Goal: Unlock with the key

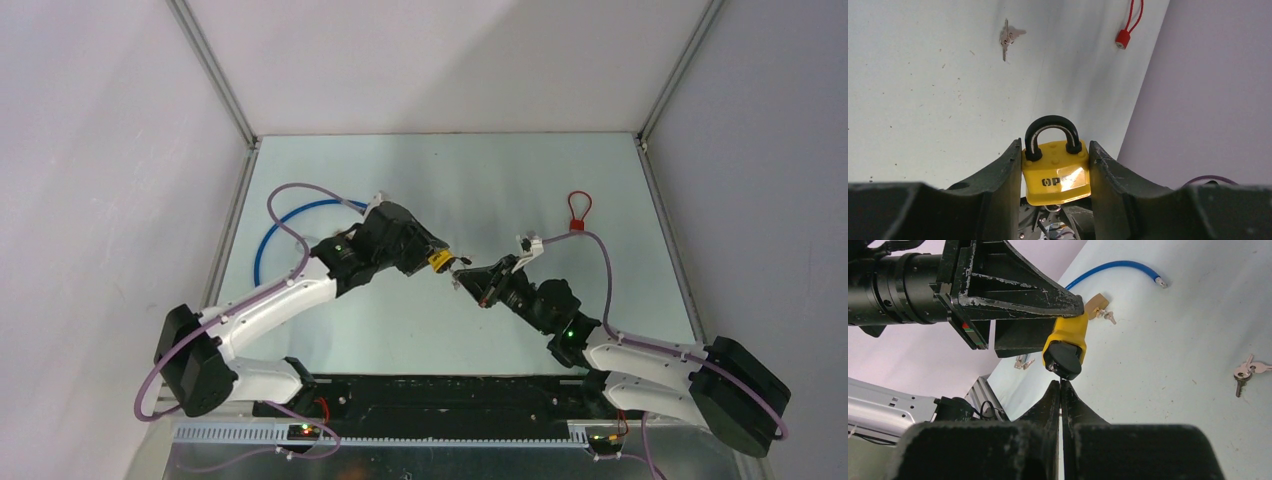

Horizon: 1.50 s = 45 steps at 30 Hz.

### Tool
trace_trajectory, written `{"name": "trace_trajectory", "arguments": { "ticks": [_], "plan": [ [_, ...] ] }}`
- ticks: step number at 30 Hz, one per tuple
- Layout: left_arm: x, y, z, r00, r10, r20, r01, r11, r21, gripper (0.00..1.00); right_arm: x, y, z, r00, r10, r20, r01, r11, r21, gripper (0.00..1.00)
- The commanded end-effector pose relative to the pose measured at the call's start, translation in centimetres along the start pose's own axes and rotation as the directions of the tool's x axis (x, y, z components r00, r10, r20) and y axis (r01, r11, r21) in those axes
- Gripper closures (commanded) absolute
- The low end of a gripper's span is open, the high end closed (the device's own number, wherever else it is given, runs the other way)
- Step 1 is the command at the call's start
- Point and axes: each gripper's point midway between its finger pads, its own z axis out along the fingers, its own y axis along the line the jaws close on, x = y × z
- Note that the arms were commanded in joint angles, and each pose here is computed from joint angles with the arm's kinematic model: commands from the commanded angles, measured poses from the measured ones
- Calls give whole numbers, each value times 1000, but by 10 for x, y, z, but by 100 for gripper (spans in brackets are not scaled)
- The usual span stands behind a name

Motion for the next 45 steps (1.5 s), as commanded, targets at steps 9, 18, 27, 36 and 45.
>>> {"name": "trace_trajectory", "arguments": {
  "ticks": [9, 18, 27, 36, 45],
  "plan": [
    [6, -36, -26, 995, -94, -23, 97, 978, 185, 100, -18, 16, 9, 987, -4, 159, 3, 1000, 7, 100],
    [4, -35, -26, 993, -116, -15, 117, 973, 201, 100, -20, 16, 9, 984, 1, 180, -5, 1000, 26, 100],
    [2, -39, -31, 989, -145, -13, 144, 960, 242, 100, -8, 19, 14, 985, -23, 171, 21, 1000, 15, 100],
    [2, -35, -33, 988, -152, -11, 150, 956, 253, 100, -18, 19, 11, 980, -46, 192, 41, 999, 31, 100],
    [-1, -46, -39, 994, -109, 3, 103, 950, 294, 100, -10, 20, 18, 983, -86, 164, 89, 996, -10, 100]
  ]
}}
